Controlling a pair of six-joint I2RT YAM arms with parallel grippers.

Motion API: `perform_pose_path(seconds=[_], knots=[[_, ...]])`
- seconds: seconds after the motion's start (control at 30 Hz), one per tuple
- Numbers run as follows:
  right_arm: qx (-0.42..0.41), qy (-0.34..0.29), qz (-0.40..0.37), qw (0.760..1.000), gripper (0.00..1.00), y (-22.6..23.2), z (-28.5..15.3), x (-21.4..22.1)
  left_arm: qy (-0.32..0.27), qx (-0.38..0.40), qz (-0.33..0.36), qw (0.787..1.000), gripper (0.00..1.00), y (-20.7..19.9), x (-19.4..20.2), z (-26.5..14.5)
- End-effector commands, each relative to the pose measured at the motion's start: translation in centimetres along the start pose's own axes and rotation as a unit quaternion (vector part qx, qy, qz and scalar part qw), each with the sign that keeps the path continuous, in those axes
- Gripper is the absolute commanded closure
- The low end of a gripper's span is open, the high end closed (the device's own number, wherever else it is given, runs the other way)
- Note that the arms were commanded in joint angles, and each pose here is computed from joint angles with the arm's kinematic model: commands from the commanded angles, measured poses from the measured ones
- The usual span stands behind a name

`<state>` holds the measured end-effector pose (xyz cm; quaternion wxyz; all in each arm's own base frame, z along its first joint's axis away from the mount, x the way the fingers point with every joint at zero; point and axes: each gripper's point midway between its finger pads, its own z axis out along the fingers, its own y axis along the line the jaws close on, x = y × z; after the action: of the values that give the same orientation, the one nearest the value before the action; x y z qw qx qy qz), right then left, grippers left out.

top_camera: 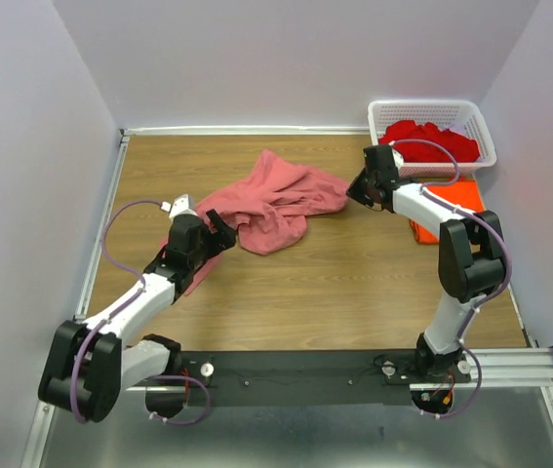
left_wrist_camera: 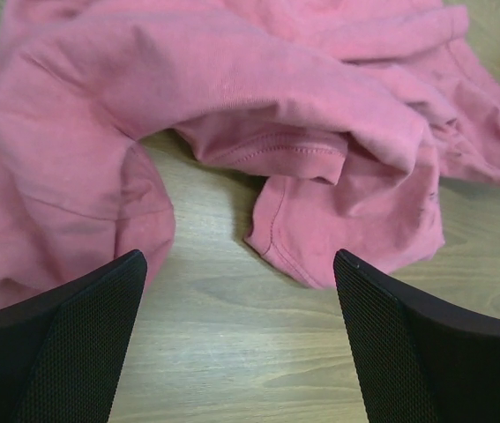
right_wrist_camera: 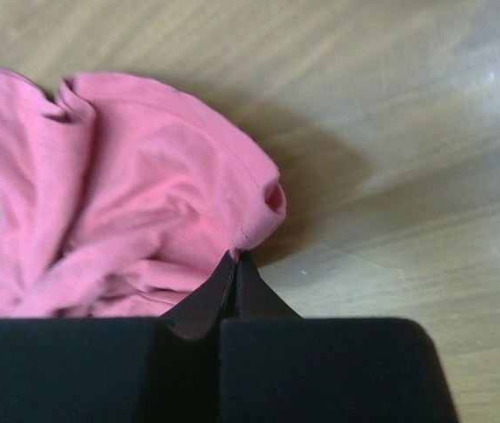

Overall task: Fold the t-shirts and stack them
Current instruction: Flatten the tshirt out

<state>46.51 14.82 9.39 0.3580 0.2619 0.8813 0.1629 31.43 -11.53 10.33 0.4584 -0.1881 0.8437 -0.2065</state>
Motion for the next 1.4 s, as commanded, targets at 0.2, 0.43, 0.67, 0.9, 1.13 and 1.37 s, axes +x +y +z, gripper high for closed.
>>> perform_pose_path(seconds=[0.2, 0.43, 0.67, 0.9, 1.13, 1.37], knots=[[0.003, 0.003, -0.025, 1.000, 0.99, -1.1, -1.4, 0.4, 0.053, 0.064, 0.036, 0.996, 0.17, -3.5, 3.2, 1.9], [0.001, 0.010, -0.024, 1.000, 1.00, -1.4, -1.6, 0.9, 0.098, 0.032, 0.037, 0.994, 0.24, -2.5, 5.5, 4.6], [0.001, 0.013, -0.023, 1.000, 0.99, -1.6, -1.9, 1.2, 0.106, 0.023, 0.022, 0.994, 0.34, -2.9, 6.6, 6.1], [0.000, 0.008, -0.026, 1.000, 0.99, -1.7, -2.4, 1.1, 0.112, 0.008, 0.011, 0.994, 0.53, -1.8, 7.9, 7.0], [0.004, -0.043, -0.050, 0.998, 0.99, -1.5, -4.2, -2.0, 0.034, -0.028, -0.004, 0.999, 1.00, -0.3, 2.3, 6.3], [0.037, -0.140, -0.049, 0.988, 1.00, -3.6, -8.7, -9.6, -0.136, -0.109, 0.043, 0.984, 1.00, 2.8, -16.0, 0.0]])
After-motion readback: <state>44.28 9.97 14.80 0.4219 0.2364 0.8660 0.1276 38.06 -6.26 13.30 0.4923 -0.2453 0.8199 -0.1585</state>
